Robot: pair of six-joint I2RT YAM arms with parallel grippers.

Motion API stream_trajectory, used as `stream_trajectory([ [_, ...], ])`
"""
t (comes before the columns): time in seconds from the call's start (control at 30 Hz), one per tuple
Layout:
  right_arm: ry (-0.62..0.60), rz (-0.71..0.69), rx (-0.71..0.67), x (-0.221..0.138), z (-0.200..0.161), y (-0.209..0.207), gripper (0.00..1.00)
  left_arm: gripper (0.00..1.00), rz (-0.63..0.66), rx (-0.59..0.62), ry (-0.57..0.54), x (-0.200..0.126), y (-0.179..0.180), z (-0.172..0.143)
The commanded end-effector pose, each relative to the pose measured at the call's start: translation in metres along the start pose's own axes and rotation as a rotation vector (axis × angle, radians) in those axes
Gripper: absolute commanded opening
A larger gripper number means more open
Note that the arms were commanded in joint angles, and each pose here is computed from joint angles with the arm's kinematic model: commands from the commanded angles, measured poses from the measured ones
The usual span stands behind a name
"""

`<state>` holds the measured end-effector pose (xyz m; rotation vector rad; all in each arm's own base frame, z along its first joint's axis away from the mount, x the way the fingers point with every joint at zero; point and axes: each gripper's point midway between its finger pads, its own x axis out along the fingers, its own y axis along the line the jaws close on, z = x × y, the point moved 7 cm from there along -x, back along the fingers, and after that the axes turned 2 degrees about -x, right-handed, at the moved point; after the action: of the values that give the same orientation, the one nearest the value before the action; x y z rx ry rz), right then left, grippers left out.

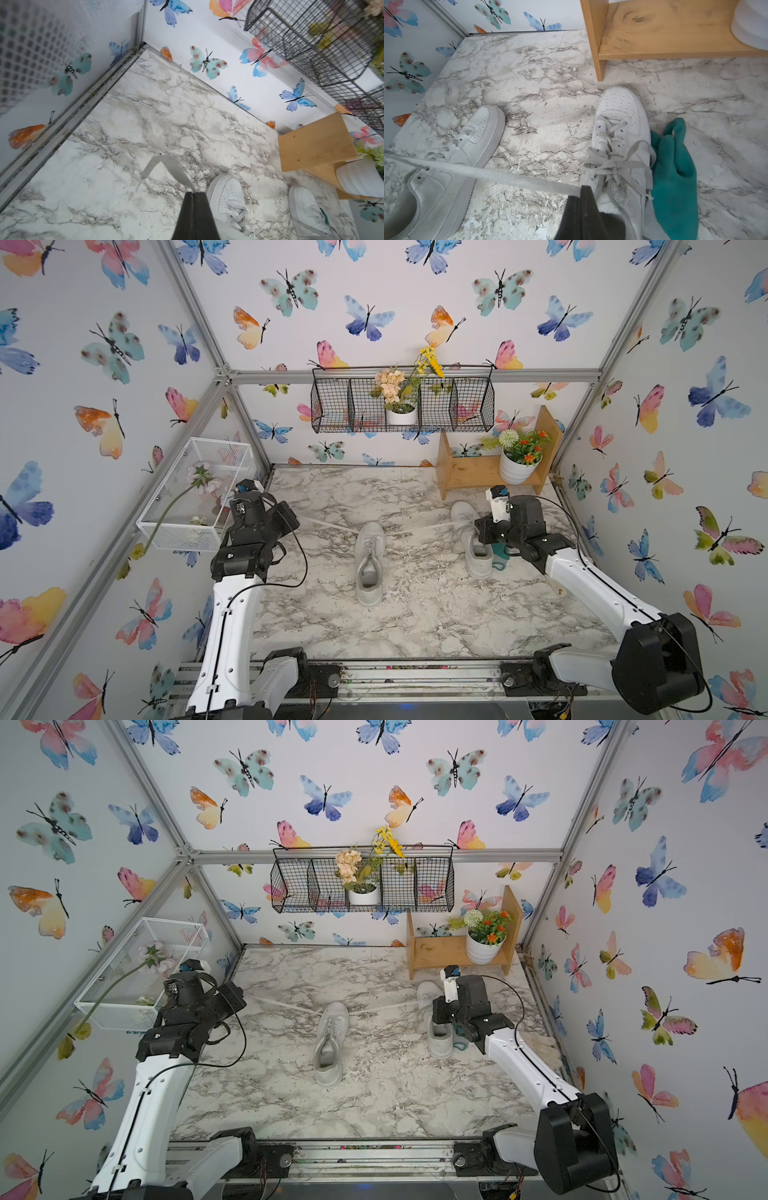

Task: Tie the shoes
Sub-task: Tie the shoelace on the shoe.

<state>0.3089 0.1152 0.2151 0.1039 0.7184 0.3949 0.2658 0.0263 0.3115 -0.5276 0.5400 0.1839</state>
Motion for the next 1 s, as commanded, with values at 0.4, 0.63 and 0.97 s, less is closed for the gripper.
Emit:
stream_trajectory([
  [0.4, 0.131, -0.266, 0.026, 0.013, -0.035, -0.041, 0.02, 0.00, 0.358, -0.084, -0.083, -0.009, 0.080, -0.022],
  [0.63, 0.104, -0.091, -0.065, 0.010, -0.021, -0.021, 0.02, 0.00, 0.264, -0.094, -0.047, -0.005, 0.080, -0.025],
  [0.97, 0.085, 0.420, -0.239, -0.028, -0.006, 0.057, 0.02, 0.00, -0.131, -0.010, -0.040, -0.032, 0.024, -0.008],
])
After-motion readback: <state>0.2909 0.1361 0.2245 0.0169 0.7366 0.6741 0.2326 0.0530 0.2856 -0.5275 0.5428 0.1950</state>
